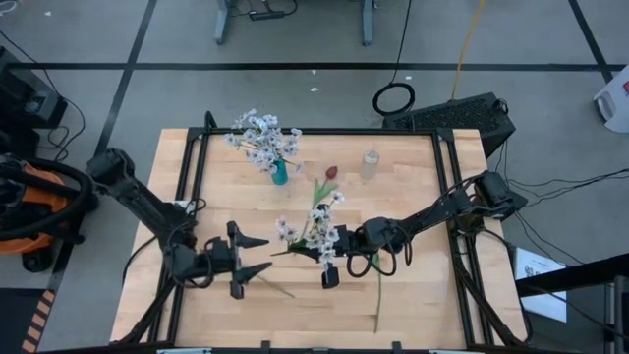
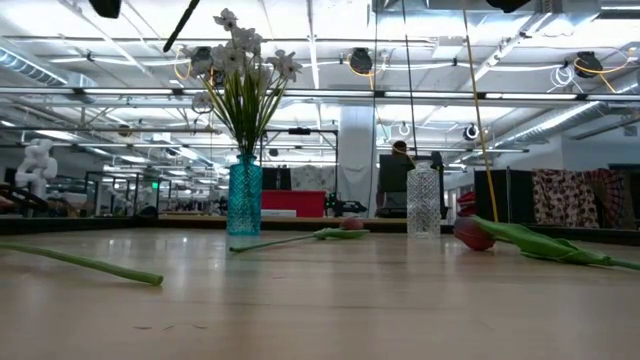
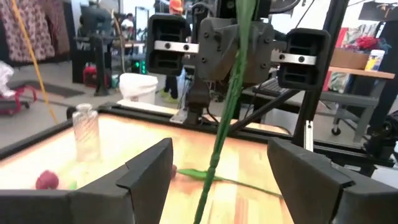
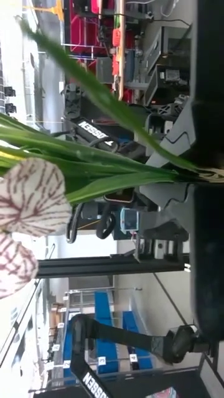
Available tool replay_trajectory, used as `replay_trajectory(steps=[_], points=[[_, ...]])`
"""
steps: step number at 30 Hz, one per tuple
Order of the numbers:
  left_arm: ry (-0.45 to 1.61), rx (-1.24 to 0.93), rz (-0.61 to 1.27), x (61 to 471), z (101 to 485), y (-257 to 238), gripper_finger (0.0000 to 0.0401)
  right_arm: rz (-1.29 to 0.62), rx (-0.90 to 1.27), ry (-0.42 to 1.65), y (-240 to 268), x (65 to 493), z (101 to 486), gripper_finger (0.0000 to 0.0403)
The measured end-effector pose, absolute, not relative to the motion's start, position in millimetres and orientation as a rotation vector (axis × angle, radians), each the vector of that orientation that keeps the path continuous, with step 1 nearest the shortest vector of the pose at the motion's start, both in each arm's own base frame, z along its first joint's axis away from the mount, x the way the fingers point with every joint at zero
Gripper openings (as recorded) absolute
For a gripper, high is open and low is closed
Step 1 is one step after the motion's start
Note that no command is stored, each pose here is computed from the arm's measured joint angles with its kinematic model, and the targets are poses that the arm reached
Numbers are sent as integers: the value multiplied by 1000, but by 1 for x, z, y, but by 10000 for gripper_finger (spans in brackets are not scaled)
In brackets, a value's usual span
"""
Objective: Sort flowers into vase by color
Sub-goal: Put the white flowers into the blue vase
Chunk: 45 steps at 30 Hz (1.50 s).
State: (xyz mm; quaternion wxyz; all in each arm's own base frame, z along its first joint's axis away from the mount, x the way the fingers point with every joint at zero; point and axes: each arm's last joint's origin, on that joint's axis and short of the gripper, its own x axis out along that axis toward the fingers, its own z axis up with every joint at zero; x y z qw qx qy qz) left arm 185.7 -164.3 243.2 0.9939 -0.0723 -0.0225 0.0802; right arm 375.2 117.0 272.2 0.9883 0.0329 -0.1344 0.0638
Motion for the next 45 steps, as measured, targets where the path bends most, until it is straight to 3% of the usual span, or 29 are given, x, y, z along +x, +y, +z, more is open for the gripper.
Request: replay_trajectory(steps=[27, 45], points=[[97, -135, 90, 148, 254, -147, 268, 147, 112, -75, 119, 365, 277, 0], [-56, -213, 123, 185, 269, -123, 268, 103, 206, 91, 111, 372, 273, 0]])
